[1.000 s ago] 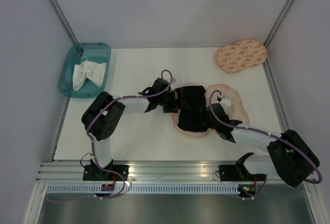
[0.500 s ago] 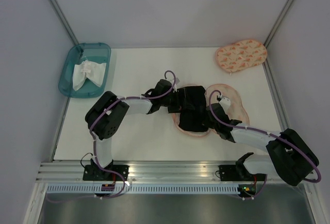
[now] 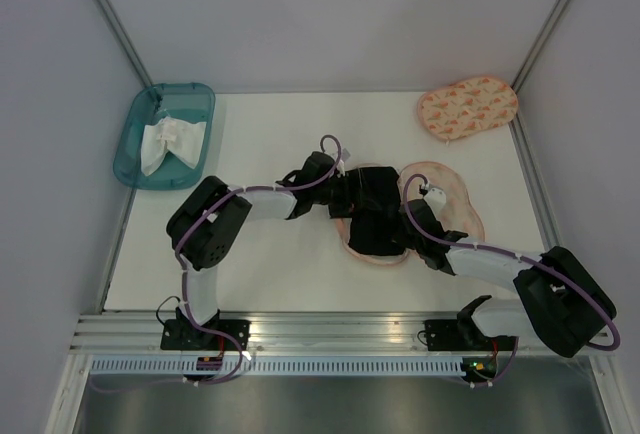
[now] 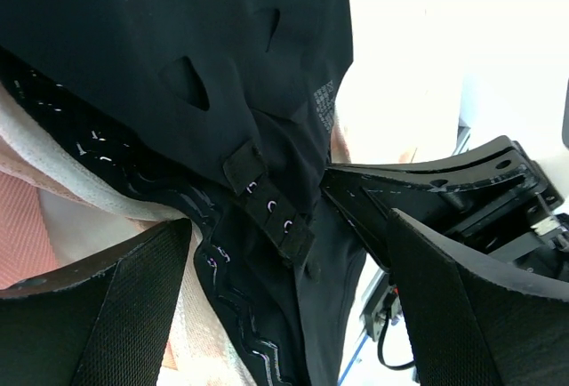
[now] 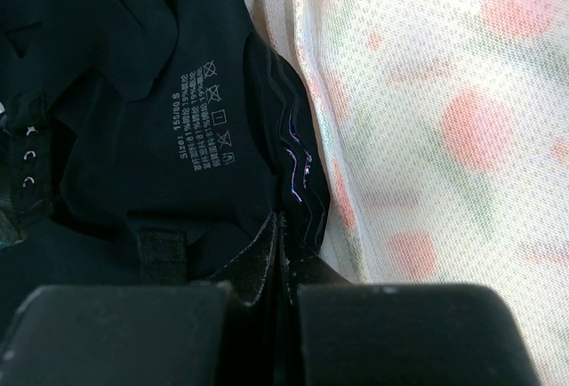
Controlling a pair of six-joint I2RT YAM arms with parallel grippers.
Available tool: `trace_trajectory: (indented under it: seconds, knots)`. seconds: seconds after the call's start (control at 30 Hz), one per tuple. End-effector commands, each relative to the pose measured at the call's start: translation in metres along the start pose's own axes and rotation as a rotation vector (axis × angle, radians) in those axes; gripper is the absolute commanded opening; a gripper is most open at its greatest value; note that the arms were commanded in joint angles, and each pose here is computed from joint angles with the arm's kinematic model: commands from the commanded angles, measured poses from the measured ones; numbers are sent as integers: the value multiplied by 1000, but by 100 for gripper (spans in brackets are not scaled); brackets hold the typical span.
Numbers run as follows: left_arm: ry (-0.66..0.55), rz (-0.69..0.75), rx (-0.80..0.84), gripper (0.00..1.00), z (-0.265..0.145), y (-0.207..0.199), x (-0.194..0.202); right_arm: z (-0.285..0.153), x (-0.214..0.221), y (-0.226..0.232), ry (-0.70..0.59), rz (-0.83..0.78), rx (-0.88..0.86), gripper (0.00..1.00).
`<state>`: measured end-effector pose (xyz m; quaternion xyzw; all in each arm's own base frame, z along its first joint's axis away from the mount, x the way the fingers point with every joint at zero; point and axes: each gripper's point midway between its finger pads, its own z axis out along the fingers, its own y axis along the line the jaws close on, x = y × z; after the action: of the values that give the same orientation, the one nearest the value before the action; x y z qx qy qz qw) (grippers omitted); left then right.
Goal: Unzip the laundry bag and remove the bra
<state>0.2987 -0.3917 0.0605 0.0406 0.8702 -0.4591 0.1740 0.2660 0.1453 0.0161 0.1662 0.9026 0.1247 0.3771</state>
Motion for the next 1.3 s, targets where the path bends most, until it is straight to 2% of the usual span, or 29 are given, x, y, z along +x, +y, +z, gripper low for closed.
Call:
trace_trajectory:
  seconds: [0.0,0.17,0.47,0.63,0.9,1.07,1.27]
  knots:
    - [4,21,80,92,-10,-45,-10,3,7,-14,22,-31,55,0]
    - [47,-20,91,85,-12,-50,-2,4,9,-16,29,-35,61,1]
    - [67,-13,61,82,-17,-61,0,2,10,-19,26,-39,65,0]
    - [22,14,3,82,-29,-60,-6,1,9,-20,23,-39,66,1]
    - [52,20,-61,86,-29,-49,-4,1,10,-20,28,-44,67,0]
    - [88,9,-54,87,-26,-48,1,1,10,-20,33,-47,73,0]
    - [66,15,-36,88,-28,-55,-3,1,10,-21,30,-46,75,1]
